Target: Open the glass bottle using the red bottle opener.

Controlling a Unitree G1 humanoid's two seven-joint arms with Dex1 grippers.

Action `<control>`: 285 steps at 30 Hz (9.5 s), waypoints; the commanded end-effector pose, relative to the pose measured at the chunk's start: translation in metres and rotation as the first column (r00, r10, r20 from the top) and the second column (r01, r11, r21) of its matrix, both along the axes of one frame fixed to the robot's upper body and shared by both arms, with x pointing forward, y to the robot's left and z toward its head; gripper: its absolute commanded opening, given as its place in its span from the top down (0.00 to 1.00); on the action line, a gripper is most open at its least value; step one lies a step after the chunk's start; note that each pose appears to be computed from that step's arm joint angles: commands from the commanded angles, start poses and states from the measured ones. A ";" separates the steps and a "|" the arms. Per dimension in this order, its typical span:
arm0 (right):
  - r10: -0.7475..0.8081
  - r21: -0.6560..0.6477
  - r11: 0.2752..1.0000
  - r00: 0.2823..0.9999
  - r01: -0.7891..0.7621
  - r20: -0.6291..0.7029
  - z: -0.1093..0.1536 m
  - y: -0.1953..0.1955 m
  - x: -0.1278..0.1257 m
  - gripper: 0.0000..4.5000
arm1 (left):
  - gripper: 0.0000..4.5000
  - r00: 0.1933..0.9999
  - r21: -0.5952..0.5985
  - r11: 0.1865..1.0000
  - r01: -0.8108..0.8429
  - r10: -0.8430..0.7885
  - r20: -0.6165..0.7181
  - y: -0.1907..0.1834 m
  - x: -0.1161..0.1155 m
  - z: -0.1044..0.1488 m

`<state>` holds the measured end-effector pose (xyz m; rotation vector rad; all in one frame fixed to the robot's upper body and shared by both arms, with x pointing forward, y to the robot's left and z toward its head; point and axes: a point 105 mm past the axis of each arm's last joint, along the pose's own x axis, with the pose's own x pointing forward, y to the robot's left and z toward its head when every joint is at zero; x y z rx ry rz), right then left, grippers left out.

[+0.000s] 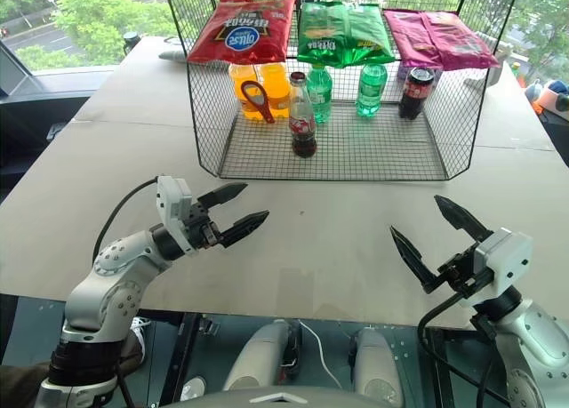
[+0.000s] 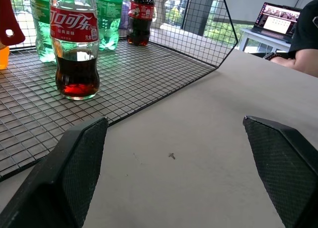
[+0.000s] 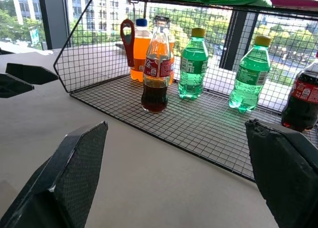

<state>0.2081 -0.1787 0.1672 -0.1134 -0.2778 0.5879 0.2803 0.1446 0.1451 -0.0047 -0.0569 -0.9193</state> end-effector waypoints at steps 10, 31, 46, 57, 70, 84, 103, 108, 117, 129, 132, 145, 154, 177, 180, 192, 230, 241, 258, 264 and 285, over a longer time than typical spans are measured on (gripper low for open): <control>0.124 -0.002 0.992 0.985 -0.125 0.120 0.030 0.022 -0.006 0.01 | 0.00 0.978 -0.101 0.976 -0.192 0.199 0.056 0.015 0.043 0.029; 0.218 -0.023 0.976 0.966 -0.217 0.141 0.036 0.047 -0.013 0.00 | 0.11 0.953 -0.074 0.957 -0.281 0.287 0.091 0.012 0.122 0.076; 0.205 -0.032 0.979 0.969 -0.202 0.135 0.033 0.046 -0.012 0.00 | 0.27 0.931 -0.030 0.946 -0.324 0.324 0.166 0.001 0.154 0.094; 0.187 -0.037 0.982 0.973 -0.184 0.132 0.035 0.047 -0.011 0.00 | 0.97 0.938 -0.030 0.955 -0.294 0.294 0.181 -0.002 0.156 0.096; 0.024 -0.081 0.996 1.000 -0.025 -0.015 0.019 0.040 0.011 0.00 | 0.97 0.966 -0.123 0.979 -0.164 0.184 0.180 0.007 0.131 0.108; 0.372 0.029 0.925 0.885 -0.380 -0.281 0.017 0.089 0.024 0.00 | 0.97 0.936 -0.209 0.919 0.335 -0.350 -0.041 -0.002 0.032 0.087; 0.711 0.250 0.691 0.574 -0.678 -0.407 0.061 0.135 0.032 0.00 | 0.97 0.743 -0.057 0.747 0.662 -0.664 -0.085 -0.037 -0.007 0.084; 0.718 0.253 0.675 0.537 -0.694 -0.442 0.060 0.141 0.031 0.39 | 1.00 0.730 -0.054 0.734 0.677 -0.679 -0.074 -0.040 -0.008 0.086; 0.691 0.233 0.692 0.533 -0.683 -0.489 0.047 0.140 0.032 0.49 | 1.00 0.732 -0.044 0.735 0.677 -0.678 -0.060 -0.040 -0.008 0.088; 0.671 0.236 0.712 0.544 -0.661 -0.504 0.040 0.141 0.037 0.85 | 1.00 0.726 -0.032 0.728 0.685 -0.686 -0.054 -0.042 -0.008 0.090; 0.674 0.245 0.712 0.542 -0.658 -0.502 0.040 0.142 0.037 0.98 | 1.00 0.719 -0.019 0.721 0.693 -0.693 -0.052 -0.043 -0.010 0.089; 0.629 0.229 0.753 0.575 -0.617 -0.522 0.032 0.137 0.041 1.00 | 0.59 0.737 -0.029 0.739 0.673 -0.673 -0.065 -0.039 -0.006 0.090; 0.419 0.072 0.897 0.787 -0.436 -0.453 0.025 0.117 0.063 1.00 | 0.02 0.941 -0.022 0.941 0.337 -0.338 -0.026 -0.022 0.029 0.090; -0.051 -0.256 0.967 0.977 -0.005 -0.209 0.019 0.078 0.083 1.00 | 0.02 0.963 0.047 0.970 -0.237 0.229 0.143 -0.048 0.150 0.094; -0.054 -0.252 0.968 0.977 0.000 -0.206 0.019 0.079 0.083 1.00 | 0.02 0.968 0.050 0.975 -0.218 0.209 0.136 -0.058 0.154 0.096; -0.071 -0.255 0.967 0.977 0.018 -0.201 0.020 0.078 0.081 1.00 | 0.02 0.973 0.089 0.975 -0.202 0.190 0.133 -0.080 0.177 0.095; -0.105 -0.252 0.966 0.979 0.059 -0.174 0.026 0.068 0.079 1.00 | 0.48 0.941 0.087 0.967 0.239 -0.253 0.224 -0.103 0.091 0.106; -0.199 -0.294 0.940 0.979 0.175 -0.053 0.036 0.038 0.062 1.00 | 0.48 0.876 0.119 0.887 0.446 -0.460 0.146 -0.102 0.037 0.082; -0.157 -0.404 0.878 0.952 0.257 0.263 0.053 0.066 0.065 1.00 | 0.48 0.836 0.246 0.826 0.508 -0.541 0.092 -0.109 0.036 0.036; -0.133 -0.464 0.843 0.940 0.274 0.314 0.042 0.069 0.062 1.00 | 0.48 0.833 0.250 0.823 0.510 -0.545 0.098 -0.111 0.036 0.036; -0.148 -0.454 0.844 0.938 0.286 0.314 0.038 0.066 0.056 1.00 | 0.39 0.819 0.191 0.828 0.527 -0.555 0.148 -0.104 0.031 0.056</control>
